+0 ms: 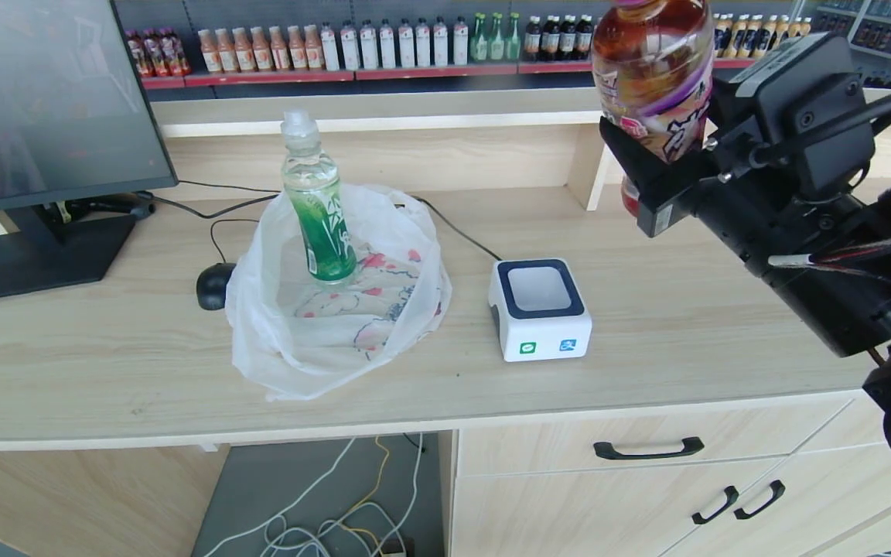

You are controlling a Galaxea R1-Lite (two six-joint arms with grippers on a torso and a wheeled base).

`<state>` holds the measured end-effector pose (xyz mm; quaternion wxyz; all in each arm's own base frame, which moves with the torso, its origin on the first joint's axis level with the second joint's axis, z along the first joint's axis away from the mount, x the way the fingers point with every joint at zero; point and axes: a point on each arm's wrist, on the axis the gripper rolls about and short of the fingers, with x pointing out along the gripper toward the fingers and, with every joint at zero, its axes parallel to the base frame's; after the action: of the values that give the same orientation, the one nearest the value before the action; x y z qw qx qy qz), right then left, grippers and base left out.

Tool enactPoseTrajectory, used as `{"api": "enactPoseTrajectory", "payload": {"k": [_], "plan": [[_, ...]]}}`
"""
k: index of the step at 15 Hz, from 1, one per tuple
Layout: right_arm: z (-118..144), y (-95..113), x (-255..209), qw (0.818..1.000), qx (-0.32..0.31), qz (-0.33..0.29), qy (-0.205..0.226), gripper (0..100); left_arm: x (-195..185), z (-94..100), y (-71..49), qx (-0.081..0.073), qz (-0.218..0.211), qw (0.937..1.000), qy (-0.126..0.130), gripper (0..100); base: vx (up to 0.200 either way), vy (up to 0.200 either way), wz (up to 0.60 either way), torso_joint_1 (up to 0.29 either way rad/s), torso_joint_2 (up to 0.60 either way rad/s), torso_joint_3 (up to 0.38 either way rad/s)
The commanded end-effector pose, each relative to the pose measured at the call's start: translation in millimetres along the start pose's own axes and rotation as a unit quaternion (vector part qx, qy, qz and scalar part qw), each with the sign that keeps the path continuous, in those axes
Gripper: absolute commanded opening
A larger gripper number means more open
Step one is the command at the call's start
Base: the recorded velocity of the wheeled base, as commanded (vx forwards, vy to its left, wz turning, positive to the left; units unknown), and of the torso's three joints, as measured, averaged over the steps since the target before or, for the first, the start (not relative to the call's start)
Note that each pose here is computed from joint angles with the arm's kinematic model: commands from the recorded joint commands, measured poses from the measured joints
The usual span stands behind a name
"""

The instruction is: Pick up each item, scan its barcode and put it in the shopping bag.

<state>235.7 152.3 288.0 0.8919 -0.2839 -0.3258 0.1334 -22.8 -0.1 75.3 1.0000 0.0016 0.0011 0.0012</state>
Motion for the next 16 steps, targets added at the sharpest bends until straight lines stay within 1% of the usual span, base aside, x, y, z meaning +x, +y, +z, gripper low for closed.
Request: {"api": "enactPoseTrajectory", "payload": {"k": [1, 3, 4, 5, 6, 7, 9, 12, 14, 16], "plan": [[-2.3, -8.4, -8.2, 0.999, 0.035, -0.009, 0.008, 0, 0.0, 0.0, 0.0, 0.0, 0.0, 1.0, 0.0, 100, 0.0, 0.0, 0.0, 0.0, 0.0, 0.0], [-5.6, -12.9, -9.1, 0.993, 0.118, -0.019, 0.011, 0, 0.0, 0.0, 0.0, 0.003, -0.001, 1.0, 0.0, 100, 0.0, 0.0, 0.0, 0.0, 0.0, 0.0], [-12.6, -21.7, -11.3, 0.989, 0.139, -0.046, 0.023, 0, 0.0, 0.0, 0.0, 0.001, 0.0, 1.0, 0.0, 100, 0.0, 0.0, 0.0, 0.0, 0.0, 0.0], [-16.5, -25.3, -13.3, 0.986, 0.153, -0.063, 0.03, 0, 0.0, 0.0, 0.0, 0.001, -0.001, 1.0, 0.0, 100, 0.0, 0.0, 0.0, 0.0, 0.0, 0.0], [-23.6, -27.6, -17.3, 0.977, 0.193, -0.081, 0.042, 0, 0.0, 0.0, 0.0, 0.001, -0.001, 1.0, 0.0, 100, 0.0, 0.0, 0.0, 0.0, 0.0, 0.0], [-27.0, -24.9, -19.8, 0.974, 0.21, -0.077, 0.046, 0, 0.0, 0.0, 0.0, 0.001, -0.001, 1.0, 0.0, 100, 0.0, 0.0, 0.0, 0.0, 0.0, 0.0], [-30.5, -21.2, -20.7, 0.971, 0.222, -0.08, 0.04, 0, 0.0, 0.0, 0.0, 0.001, -0.001, 1.0, 0.0, 100, 0.0, 0.0, 0.0, 0.0, 0.0, 0.0], [-36.2, -17.0, -17.1, 0.967, 0.237, -0.094, 0.018, 0, 0.0, 0.0, 0.0, 0.001, -0.001, 1.0, 0.0, 100, 0.0, 0.0, 0.0, 0.0, 0.0, 0.0], [-44.8, -7.0, -18.4, 0.965, 0.247, -0.089, 0.02, 0, 0.0, 0.0, 0.0, 0.001, -0.001, 1.0, 0.0, 100, 0.0, 0.0, 0.0, 0.0, 0.0, 0.0], [-52.2, -0.3, -18.9, 0.957, 0.276, -0.087, 0.022, 0, 0.0, 0.0, 0.0, 0.001, -0.001, 1.0, 0.0, 100, 0.0, 0.0, 0.0, 0.0, 0.0, 0.0]]}}
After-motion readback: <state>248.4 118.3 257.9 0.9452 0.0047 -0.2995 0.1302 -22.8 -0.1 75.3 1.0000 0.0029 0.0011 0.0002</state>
